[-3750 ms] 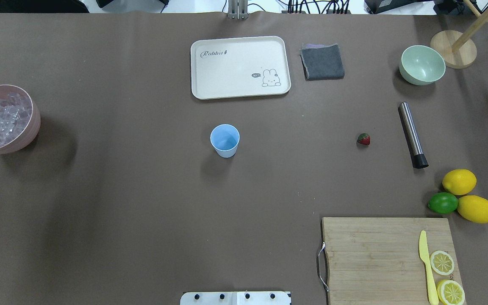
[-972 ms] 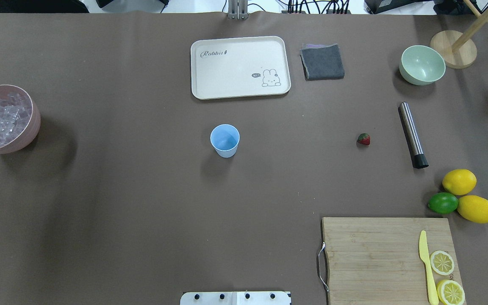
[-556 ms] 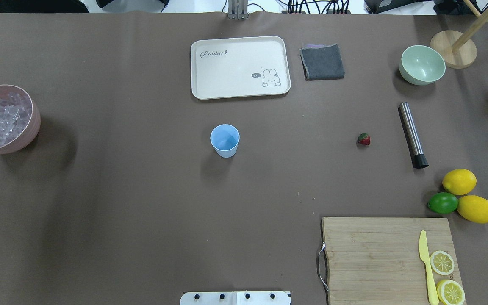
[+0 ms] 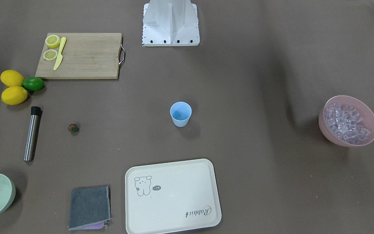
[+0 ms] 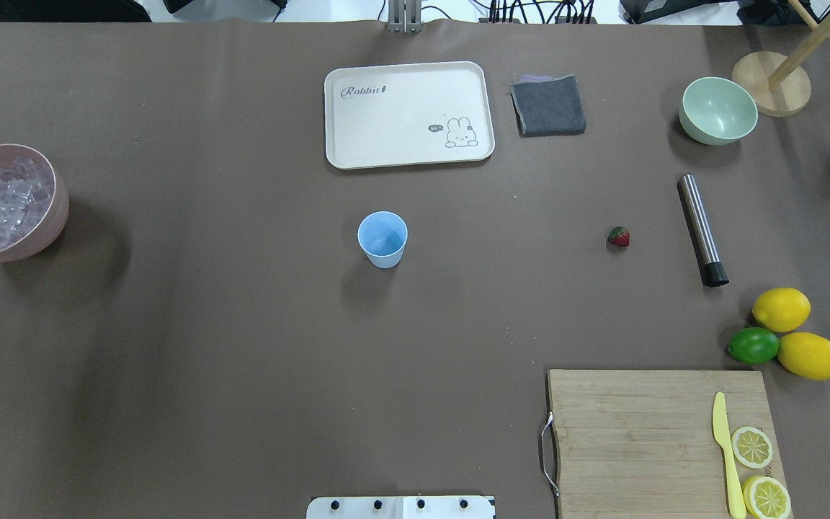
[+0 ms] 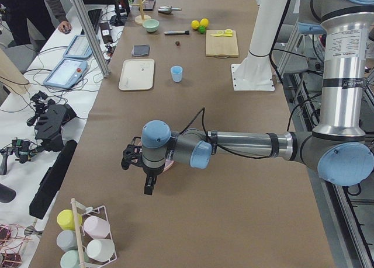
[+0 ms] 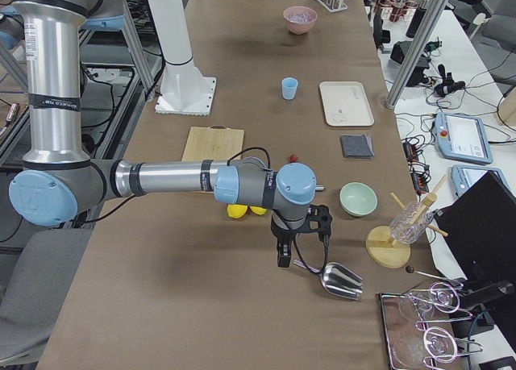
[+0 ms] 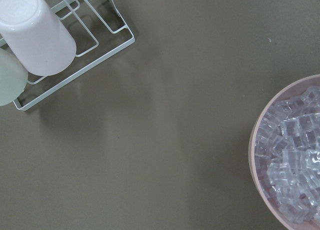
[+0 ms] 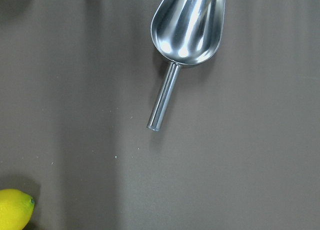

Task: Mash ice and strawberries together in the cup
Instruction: 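Bring the left gripper down over the pink bowl of ice cubes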

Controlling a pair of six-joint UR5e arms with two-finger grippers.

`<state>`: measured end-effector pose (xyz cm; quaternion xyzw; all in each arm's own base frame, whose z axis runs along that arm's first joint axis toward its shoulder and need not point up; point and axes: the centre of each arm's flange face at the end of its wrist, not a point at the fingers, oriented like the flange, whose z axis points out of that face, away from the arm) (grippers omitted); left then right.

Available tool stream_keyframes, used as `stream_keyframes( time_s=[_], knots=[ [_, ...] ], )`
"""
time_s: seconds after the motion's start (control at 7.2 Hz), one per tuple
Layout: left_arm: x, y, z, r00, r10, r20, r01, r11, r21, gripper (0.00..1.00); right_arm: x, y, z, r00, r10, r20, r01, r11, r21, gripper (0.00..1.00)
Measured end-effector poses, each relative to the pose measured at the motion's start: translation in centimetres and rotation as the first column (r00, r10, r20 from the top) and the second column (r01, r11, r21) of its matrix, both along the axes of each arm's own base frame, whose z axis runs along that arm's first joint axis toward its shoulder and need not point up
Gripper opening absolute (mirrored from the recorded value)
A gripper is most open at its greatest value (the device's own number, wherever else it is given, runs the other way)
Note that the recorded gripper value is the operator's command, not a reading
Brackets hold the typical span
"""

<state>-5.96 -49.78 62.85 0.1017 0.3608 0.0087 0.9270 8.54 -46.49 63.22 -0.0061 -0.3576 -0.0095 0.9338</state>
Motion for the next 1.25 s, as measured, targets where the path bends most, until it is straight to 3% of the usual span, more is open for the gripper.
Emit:
stream_keyframes(
  time_s=[1.25],
  knots=[
    [-0.05,0.36,0.22,1.0,-0.001,-0.015,0.001,1.0,-0.008,0.97,-0.09,0.66,0.14,1.0,0.001,0.008,0.0,1.0,-0.004,1.0]
  ],
)
